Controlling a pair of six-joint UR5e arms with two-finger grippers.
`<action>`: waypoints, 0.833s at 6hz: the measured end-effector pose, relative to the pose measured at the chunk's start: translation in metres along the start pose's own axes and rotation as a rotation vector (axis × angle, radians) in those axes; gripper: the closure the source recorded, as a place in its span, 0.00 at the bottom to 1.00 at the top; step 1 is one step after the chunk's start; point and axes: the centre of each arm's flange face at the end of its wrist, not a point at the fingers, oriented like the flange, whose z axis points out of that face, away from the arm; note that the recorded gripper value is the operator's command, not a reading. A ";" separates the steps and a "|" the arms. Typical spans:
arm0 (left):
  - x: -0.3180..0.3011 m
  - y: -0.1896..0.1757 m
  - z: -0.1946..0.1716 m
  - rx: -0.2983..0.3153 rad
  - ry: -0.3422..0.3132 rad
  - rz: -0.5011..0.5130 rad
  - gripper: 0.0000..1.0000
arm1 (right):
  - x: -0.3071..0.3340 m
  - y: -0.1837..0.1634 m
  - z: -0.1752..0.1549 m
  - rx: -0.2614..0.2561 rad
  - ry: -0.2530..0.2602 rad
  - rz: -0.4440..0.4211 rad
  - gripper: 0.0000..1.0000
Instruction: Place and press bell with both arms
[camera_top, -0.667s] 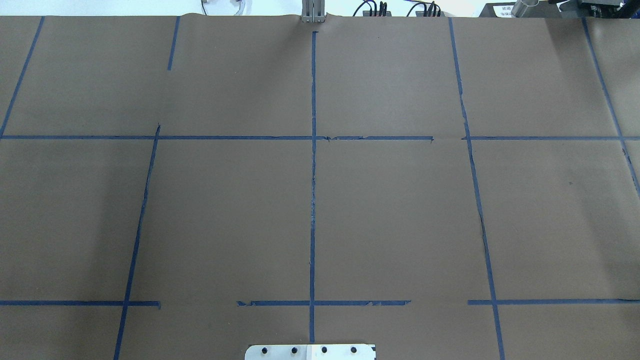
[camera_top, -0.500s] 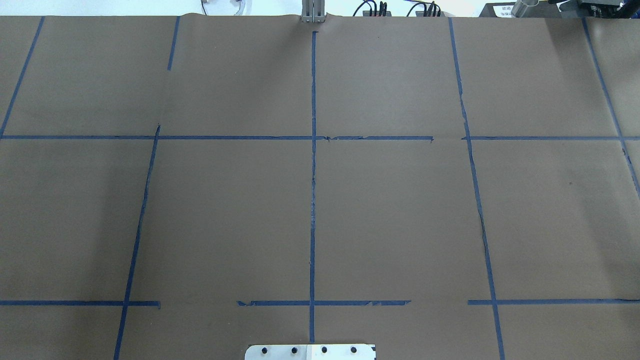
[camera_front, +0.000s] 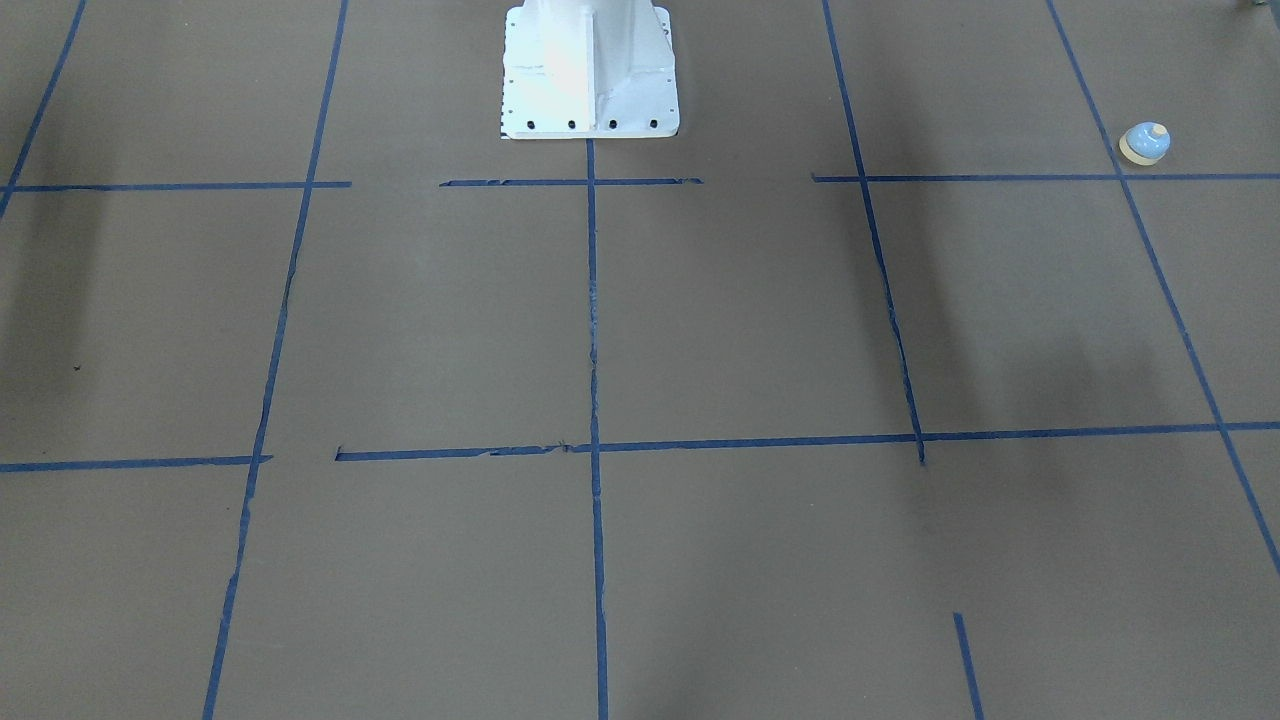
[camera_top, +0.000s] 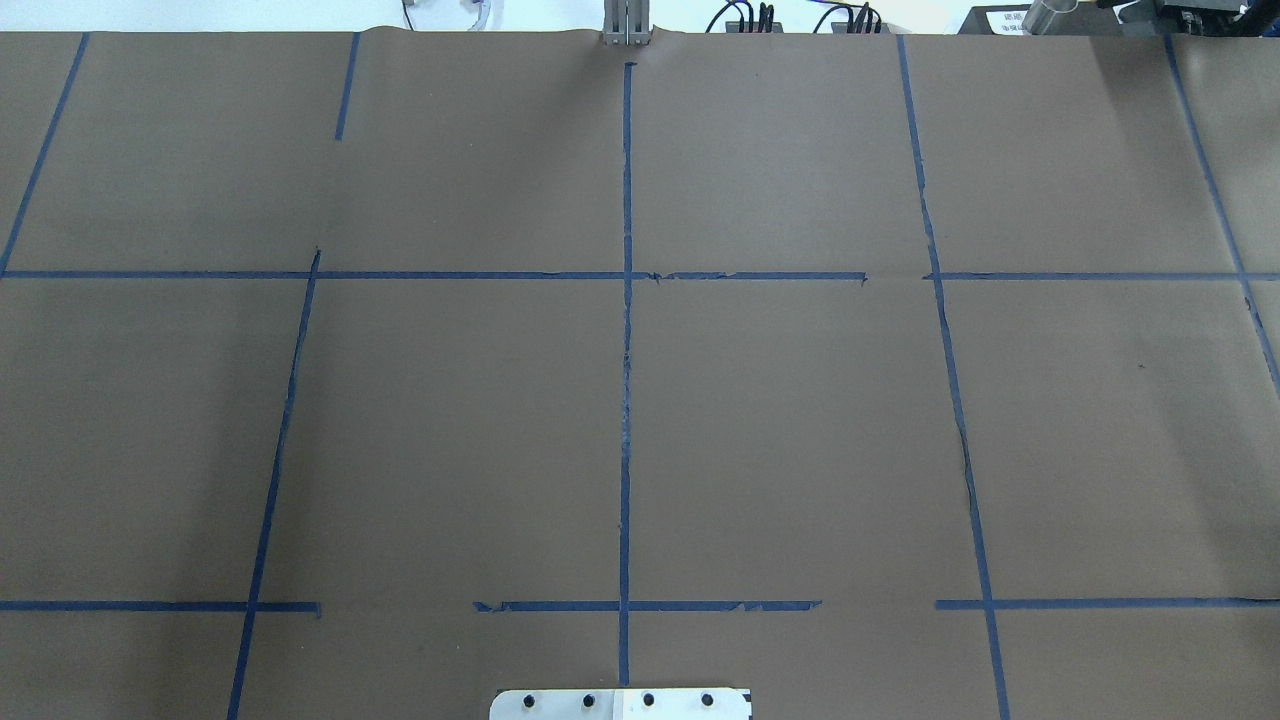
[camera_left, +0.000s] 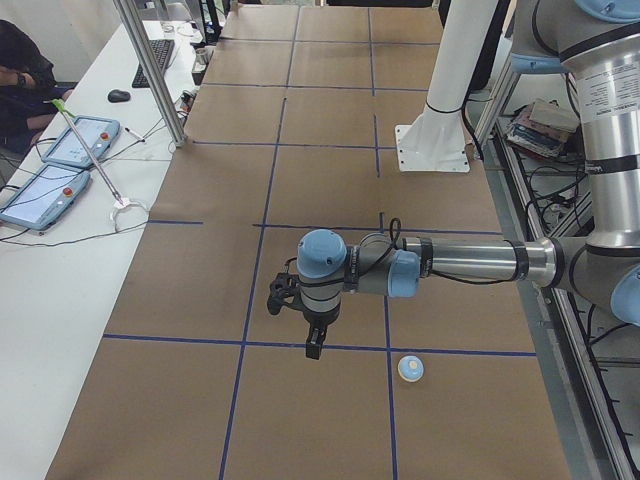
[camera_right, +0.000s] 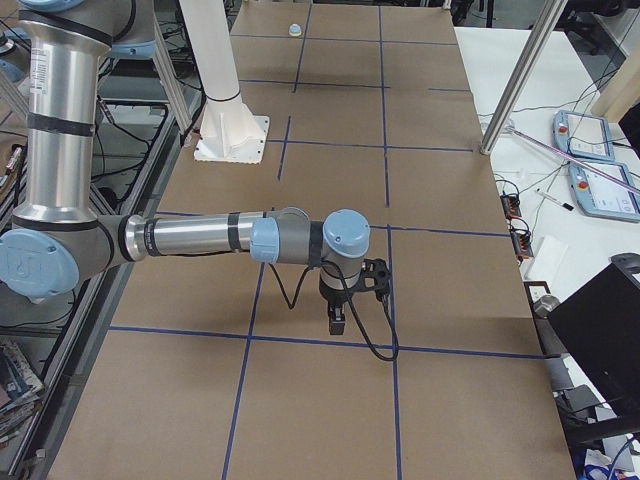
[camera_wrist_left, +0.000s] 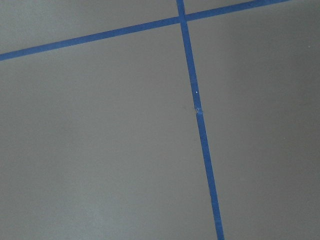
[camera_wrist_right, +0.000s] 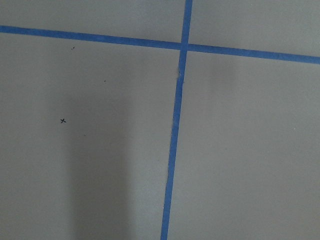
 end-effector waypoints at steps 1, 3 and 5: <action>0.011 -0.027 -0.015 0.056 -0.005 0.048 0.00 | 0.000 0.000 0.000 0.000 -0.001 -0.001 0.00; 0.029 -0.043 -0.016 0.078 0.003 0.110 0.00 | 0.000 -0.001 0.000 0.000 -0.001 -0.003 0.00; 0.041 0.004 0.034 0.022 0.024 0.064 0.00 | -0.001 -0.001 -0.001 0.002 -0.002 -0.006 0.00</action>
